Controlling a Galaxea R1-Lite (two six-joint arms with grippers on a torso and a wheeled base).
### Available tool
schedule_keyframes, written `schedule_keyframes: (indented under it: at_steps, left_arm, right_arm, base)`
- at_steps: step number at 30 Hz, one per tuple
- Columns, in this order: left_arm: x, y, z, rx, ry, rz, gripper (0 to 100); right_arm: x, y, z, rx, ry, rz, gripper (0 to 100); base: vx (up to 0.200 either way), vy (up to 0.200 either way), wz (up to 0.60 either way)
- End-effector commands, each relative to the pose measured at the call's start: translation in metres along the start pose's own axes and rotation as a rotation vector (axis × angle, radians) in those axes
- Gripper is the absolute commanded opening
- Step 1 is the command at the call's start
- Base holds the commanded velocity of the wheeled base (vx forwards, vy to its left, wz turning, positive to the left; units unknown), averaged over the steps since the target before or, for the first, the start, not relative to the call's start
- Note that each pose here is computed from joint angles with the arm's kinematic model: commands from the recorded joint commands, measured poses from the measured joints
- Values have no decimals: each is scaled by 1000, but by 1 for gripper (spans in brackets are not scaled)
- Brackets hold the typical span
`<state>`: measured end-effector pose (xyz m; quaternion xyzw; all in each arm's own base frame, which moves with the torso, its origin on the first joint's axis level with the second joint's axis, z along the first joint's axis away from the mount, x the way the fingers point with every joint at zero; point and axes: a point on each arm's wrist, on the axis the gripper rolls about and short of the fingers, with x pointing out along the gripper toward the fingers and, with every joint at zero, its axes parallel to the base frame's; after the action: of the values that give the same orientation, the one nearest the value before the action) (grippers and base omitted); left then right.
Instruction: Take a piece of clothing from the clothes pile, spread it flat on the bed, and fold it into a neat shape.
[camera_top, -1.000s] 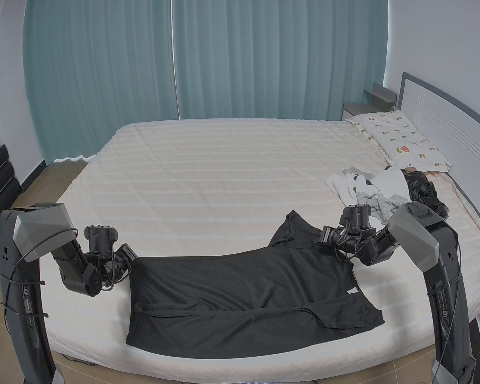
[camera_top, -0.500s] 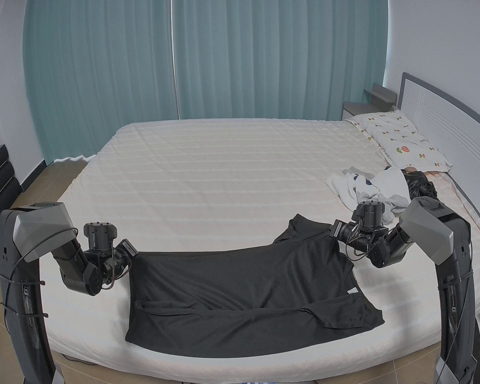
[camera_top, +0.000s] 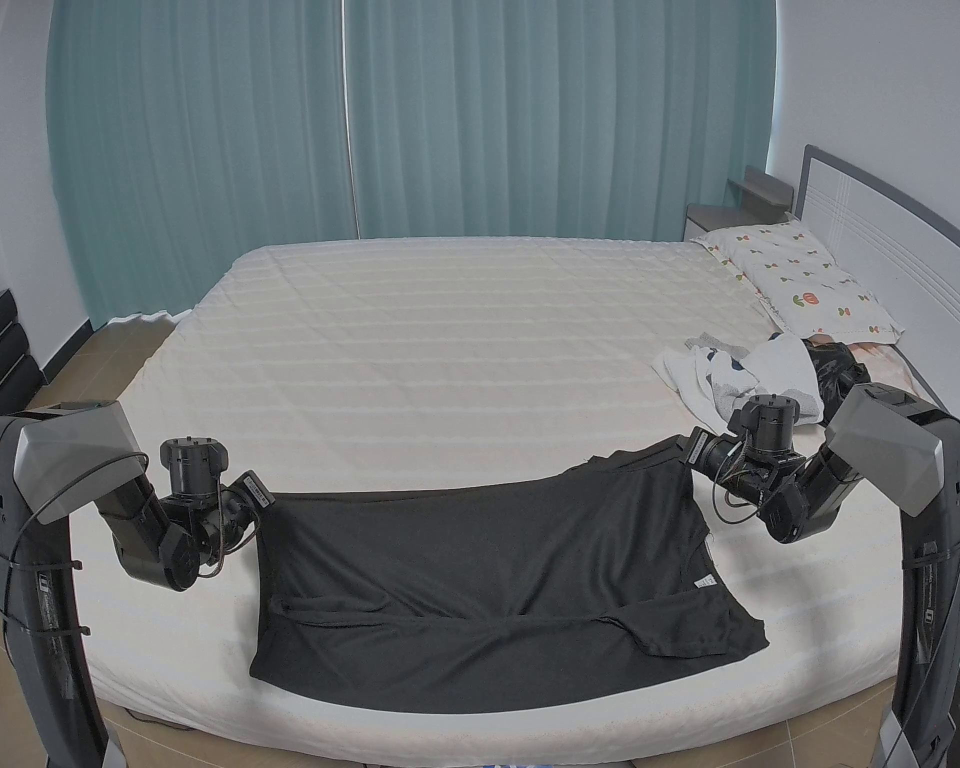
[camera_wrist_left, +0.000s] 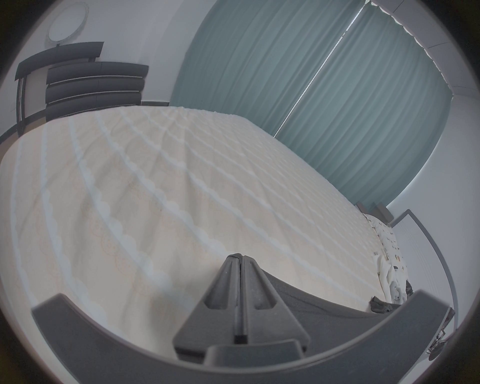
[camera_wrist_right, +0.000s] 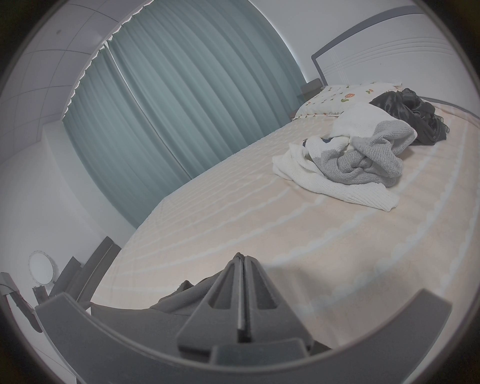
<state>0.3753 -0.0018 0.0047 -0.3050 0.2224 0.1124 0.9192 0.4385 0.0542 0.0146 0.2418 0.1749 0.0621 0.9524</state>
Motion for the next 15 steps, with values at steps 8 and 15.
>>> schedule_keyframes:
  at_steps: [8, 15]
  left_arm:
    - [-11, 0, 5, 85, -9, 6, 0]
    - [-11, 1, 3, 123, -2, 10, 0]
  right_arm:
    - [-22, 1, 2, 25, -6, 2, 0]
    - [-36, 0, 1, 31, 17, 9, 0]
  base:
    - [0, 0, 0]
    - [0, 0, 0]
